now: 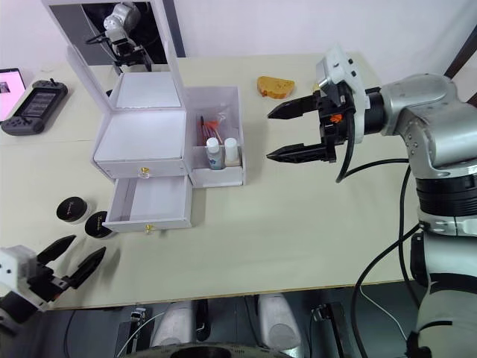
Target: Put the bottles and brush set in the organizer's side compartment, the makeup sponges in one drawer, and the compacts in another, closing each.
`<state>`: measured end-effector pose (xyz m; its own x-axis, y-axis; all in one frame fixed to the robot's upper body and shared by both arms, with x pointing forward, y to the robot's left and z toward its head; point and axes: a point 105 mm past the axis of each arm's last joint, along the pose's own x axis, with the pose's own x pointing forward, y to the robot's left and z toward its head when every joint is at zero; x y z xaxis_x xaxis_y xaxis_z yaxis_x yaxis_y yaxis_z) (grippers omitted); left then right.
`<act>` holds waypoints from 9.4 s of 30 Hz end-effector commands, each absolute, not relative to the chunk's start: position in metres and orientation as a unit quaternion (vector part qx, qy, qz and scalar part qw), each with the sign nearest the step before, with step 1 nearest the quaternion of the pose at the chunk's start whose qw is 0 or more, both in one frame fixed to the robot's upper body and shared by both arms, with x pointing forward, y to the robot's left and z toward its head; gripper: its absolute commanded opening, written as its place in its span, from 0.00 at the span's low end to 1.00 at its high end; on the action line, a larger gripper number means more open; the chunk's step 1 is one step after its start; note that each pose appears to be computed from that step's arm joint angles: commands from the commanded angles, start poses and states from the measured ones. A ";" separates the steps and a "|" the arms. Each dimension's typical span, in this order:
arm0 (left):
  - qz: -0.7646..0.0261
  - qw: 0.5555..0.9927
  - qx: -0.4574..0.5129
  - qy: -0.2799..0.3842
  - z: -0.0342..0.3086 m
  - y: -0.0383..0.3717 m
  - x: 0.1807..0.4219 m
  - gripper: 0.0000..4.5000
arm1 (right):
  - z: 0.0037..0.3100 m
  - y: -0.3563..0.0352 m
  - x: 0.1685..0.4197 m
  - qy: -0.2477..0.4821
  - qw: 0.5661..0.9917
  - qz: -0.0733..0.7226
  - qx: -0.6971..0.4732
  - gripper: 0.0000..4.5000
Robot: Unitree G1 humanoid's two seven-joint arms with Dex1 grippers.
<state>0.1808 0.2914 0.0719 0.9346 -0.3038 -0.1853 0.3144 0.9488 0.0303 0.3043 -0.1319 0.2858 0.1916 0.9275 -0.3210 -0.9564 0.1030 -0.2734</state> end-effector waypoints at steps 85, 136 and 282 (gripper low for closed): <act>-0.406 0.901 0.130 0.077 0.151 0.219 0.271 0.60 | 0.303 -0.148 0.275 -0.004 0.795 0.565 -0.220 1.00; 0.009 0.994 0.059 0.095 0.118 0.417 0.110 0.99 | 0.220 -0.229 0.351 0.043 0.861 0.462 -0.206 1.00; -0.434 0.882 0.175 0.045 0.174 0.171 0.284 0.99 | 0.284 -0.118 0.264 -0.008 0.759 0.618 -0.204 1.00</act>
<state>0.2802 0.1614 0.1597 0.5748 -0.7740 -0.2654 0.8178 0.5323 0.2188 0.2691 -0.1168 0.2724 0.2349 0.9348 -0.2663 -0.9496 0.1621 -0.2684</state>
